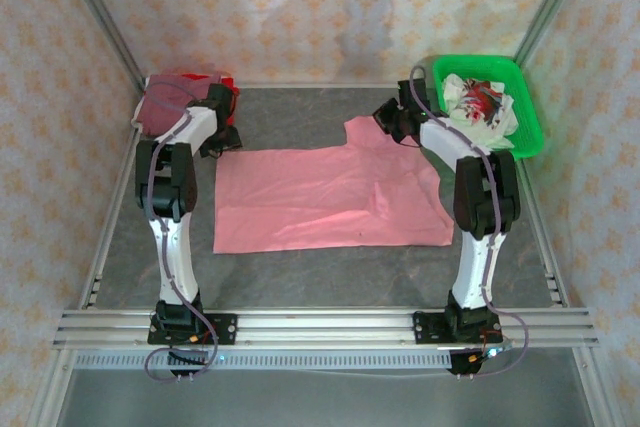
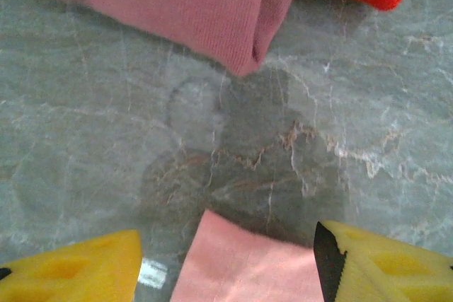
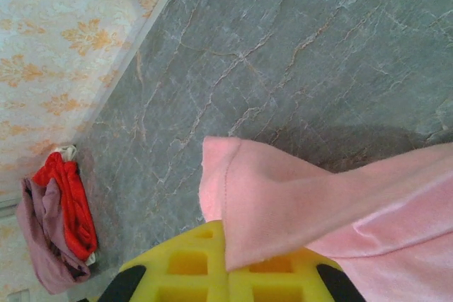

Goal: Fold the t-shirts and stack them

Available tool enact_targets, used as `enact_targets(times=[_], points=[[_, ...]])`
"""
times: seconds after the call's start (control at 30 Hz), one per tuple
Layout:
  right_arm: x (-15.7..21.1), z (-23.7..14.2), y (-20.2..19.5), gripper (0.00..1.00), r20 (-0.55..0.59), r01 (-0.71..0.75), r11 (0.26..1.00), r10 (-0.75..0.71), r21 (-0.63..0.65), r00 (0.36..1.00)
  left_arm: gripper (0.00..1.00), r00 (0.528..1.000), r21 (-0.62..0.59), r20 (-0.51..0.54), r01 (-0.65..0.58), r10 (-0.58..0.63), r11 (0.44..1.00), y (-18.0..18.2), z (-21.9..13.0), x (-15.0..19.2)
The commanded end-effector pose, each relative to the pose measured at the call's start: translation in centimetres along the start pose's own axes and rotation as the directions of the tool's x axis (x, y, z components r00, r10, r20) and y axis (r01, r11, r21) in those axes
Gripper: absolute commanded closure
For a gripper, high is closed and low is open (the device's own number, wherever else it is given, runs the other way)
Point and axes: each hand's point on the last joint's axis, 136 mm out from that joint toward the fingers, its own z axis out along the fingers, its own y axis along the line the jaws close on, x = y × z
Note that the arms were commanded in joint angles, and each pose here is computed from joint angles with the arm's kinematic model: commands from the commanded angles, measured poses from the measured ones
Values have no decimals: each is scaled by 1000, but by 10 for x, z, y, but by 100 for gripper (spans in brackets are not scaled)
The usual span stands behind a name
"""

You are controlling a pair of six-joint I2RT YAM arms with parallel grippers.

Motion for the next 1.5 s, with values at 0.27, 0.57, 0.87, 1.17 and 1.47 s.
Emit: enact_targets(times=[0.27,0.57,0.87,1.17,1.47], points=[[-6,-31,12,100,40,35,999,-35,-12,999,63,996,-8,-77,-40,39,999,-4,20,5],[-15,-47,24,100,60,60,998,-59,-16,996,98,999,-43,-26,-48,47,998,5,7,-3],[-16,-67,30,100,74,68,997,-64,-41,995,100,996,-77,57,-62,67,995,14,-21,-11],[-19,-94,27,100,98,82,995,-75,-65,992,100,986,-112,151,-54,71,992,30,-39,-7],[-4,-95,14,100,65,111,991,-106,-72,992,100,983,-138,160,-62,84,988,35,-39,9]])
